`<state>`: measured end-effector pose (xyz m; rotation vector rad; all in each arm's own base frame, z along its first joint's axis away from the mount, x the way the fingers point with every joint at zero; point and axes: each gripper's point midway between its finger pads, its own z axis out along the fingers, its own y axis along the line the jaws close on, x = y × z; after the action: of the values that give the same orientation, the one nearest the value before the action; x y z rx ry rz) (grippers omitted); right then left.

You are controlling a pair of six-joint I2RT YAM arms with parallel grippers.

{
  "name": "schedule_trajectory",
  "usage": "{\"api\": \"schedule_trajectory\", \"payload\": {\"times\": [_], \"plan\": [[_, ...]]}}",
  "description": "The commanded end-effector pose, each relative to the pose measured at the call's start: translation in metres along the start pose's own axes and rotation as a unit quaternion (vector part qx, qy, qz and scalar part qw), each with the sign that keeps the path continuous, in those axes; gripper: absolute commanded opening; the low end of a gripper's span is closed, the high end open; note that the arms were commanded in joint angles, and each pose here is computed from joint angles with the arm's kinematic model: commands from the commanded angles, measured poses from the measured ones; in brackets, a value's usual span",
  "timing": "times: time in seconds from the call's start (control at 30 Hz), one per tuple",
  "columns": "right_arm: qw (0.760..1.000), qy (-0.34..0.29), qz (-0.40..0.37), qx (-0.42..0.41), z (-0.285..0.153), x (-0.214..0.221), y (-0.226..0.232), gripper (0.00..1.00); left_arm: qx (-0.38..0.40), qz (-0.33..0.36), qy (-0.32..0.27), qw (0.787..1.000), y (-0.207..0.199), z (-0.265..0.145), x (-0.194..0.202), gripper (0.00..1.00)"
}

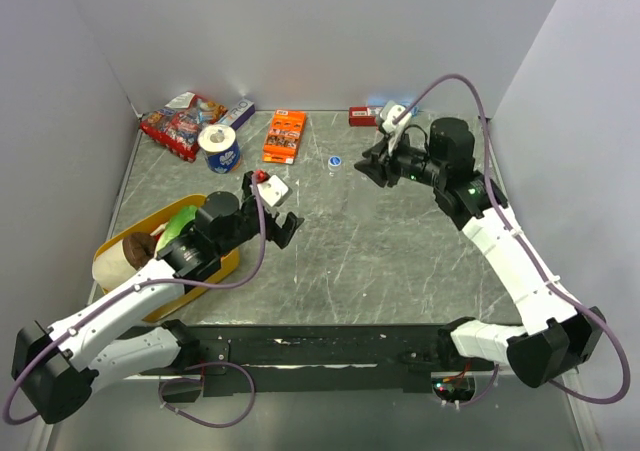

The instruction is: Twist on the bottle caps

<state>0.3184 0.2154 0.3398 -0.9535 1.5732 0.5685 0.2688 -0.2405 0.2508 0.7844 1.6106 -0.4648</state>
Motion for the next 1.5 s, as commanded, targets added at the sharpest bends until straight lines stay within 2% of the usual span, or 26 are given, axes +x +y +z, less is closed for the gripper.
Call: {"api": "schedule_trajectory", "payload": {"times": [0.0, 0.23, 0.83, 0.93, 0.97, 1.17, 1.47], "plan": [[0.999, -0.03, -0.032, 0.033, 0.003, 0.006, -0.018, 0.0, -0.034, -0.015, 0.009, 0.999, 0.021, 0.003, 0.001, 0.96], [0.999, -0.015, -0.028, 0.037, 0.021, 0.051, -0.029, 0.0, -0.047, 0.002, 0.024, 0.999, 0.034, 0.009, 0.001, 0.96], [0.999, 0.016, -0.019, 0.039, 0.035, 0.095, -0.031, 0.06, -0.051, 0.01, 0.029, 0.998, 0.042, 0.019, -0.001, 0.96], [0.999, 0.019, -0.015, 0.045, 0.036, 0.099, -0.033, 0.13, -0.053, 0.011, 0.028, 0.998, 0.043, 0.02, -0.002, 0.96], [0.999, 0.022, -0.014, 0.045, 0.037, 0.102, -0.033, 0.19, -0.053, 0.012, 0.029, 0.998, 0.043, 0.02, -0.002, 0.96], [0.998, 0.027, -0.009, 0.049, 0.039, 0.109, -0.033, 0.37, -0.052, 0.013, 0.033, 0.998, 0.043, 0.02, 0.0, 0.96], [0.998, 0.029, -0.006, 0.05, 0.038, 0.111, -0.032, 0.55, -0.045, 0.013, 0.031, 0.998, 0.041, 0.022, -0.002, 0.96]]}}
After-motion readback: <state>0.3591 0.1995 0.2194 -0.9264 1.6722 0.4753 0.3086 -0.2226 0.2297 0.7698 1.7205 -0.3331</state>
